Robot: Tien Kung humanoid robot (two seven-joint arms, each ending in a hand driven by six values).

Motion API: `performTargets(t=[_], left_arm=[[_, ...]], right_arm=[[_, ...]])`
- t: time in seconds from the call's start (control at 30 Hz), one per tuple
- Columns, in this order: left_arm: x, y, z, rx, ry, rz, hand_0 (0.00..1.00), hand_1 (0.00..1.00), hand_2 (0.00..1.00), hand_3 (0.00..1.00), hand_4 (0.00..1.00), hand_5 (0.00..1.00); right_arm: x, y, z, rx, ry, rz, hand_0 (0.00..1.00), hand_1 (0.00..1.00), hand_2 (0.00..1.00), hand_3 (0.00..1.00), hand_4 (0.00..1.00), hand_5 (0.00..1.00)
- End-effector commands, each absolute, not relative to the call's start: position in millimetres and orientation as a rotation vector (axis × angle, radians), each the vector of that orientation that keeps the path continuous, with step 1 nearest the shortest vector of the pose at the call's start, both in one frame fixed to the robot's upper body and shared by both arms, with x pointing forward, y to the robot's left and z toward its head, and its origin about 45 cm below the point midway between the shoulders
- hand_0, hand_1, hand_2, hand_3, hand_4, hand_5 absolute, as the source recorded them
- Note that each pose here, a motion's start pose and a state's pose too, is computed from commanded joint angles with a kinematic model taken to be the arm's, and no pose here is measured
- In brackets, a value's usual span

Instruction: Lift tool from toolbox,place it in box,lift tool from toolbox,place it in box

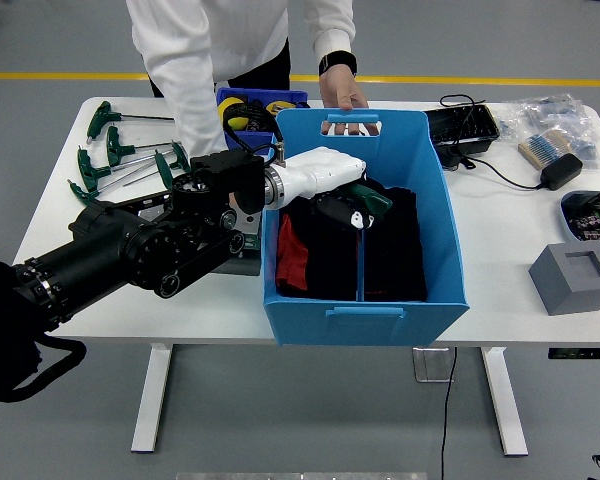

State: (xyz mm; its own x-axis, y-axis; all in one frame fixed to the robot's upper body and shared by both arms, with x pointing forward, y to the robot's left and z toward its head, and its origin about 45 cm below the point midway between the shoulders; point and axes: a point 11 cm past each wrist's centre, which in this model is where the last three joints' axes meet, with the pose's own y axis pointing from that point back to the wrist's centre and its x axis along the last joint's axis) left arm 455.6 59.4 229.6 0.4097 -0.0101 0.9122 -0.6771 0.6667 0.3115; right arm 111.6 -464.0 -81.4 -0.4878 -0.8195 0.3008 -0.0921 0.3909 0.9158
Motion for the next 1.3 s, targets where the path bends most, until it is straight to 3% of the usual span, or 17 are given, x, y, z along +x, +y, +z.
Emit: performTargets(t=[0.13,0.17,0.33,0.37,0.53,0.57,0.83,1.3], left_arm=[[460.1,64.8,228.6,0.783,-1.087,0.466,0.173,0.090,0.145,0.192,0.746,0.586],[460.7,65.3,228.9,0.784,-1.089,0.468,0.240,0.255,0.349,0.539,0.869,0.697],[465.7,66.7,237.7,0.741,-1.108,0.495,0.240,0.255,0.349,0.539,0.869,0.697],[466.8,66.8,240.2,0.729,-1.113,0.503,0.334,0.456,0.600,0.685,0.927,0.747],[470.6,63.3,258.4,0.644,-1.144,0.545,0.334,0.456,0.600,0.685,0.927,0.747],[471.2,60.9,266.0,0.613,-1.155,0.557,0.412,0.530,0.662,0.725,0.961,0.757],[465.0,42.1,305.4,0.432,-1.208,0.601,0.430,0.554,0.684,0.740,0.963,0.743],[469.0,49.0,307.0,0.514,-1.231,0.623,0.451,0.569,0.694,0.738,0.962,0.742]], right_arm=[[114.8,-465.4,-80.0,0.791,-1.858,-1.149,0.702,0.652,0.705,0.559,0.781,0.668],[115.1,-465.6,-79.8,0.791,-1.860,-1.149,0.699,0.649,0.705,0.559,0.782,0.669],[118.0,-467.5,-78.2,0.792,-1.863,-1.142,0.699,0.649,0.705,0.559,0.782,0.669],[118.7,-467.8,-77.8,0.793,-1.864,-1.141,0.697,0.650,0.705,0.559,0.781,0.668],[121.0,-468.9,-76.8,0.795,-1.870,-1.136,0.697,0.650,0.705,0.559,0.781,0.668],[121.2,-469.2,-76.6,0.795,-1.872,-1.136,0.691,0.649,0.704,0.558,0.781,0.668],[121.4,-470.5,-75.9,0.794,-1.872,-1.132,0.693,0.648,0.704,0.559,0.781,0.669],[113.1,-468.2,-79.1,0.778,-1.867,-1.148,0.695,0.648,0.704,0.559,0.781,0.668]])
